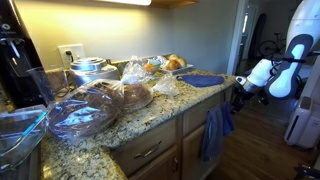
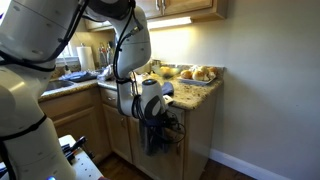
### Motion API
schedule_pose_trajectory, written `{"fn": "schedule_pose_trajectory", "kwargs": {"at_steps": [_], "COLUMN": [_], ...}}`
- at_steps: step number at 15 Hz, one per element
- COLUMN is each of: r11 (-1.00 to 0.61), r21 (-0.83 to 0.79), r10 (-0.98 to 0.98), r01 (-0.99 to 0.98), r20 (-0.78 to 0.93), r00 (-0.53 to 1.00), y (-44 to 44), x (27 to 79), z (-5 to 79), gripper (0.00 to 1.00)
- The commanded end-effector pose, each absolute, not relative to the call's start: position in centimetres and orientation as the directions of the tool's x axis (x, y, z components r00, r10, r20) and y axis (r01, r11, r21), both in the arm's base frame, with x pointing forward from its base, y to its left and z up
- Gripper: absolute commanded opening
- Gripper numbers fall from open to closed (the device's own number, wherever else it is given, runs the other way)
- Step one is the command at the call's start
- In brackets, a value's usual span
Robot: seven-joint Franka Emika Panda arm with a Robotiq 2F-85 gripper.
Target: Take the blue towel hanging to the drawer and put it on the counter
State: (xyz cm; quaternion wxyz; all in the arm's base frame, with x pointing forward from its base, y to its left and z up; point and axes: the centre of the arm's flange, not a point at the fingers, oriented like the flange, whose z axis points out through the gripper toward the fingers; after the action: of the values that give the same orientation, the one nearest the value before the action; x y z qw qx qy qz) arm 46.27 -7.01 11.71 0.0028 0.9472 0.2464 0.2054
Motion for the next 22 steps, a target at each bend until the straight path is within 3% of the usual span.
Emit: {"fn": "schedule_pose_trajectory", "kwargs": {"at_steps": [1,10,22], "r11": [-0.876,-0.897,-0.91], "r21": [0.121,0.108,0.061], "r10": [0.472,0.421,0.388], "r01": [0.467,0.428,0.41], "r20": [0.413,0.502,0.47], "r00": [0.779,0.756,0.792], "y": [-7.5,-7.0,-7.7], "x": [46.4,45.6,44.7], "z": [10.5,10.8,8.9], "gripper": [1.0,1.0,1.0]}}
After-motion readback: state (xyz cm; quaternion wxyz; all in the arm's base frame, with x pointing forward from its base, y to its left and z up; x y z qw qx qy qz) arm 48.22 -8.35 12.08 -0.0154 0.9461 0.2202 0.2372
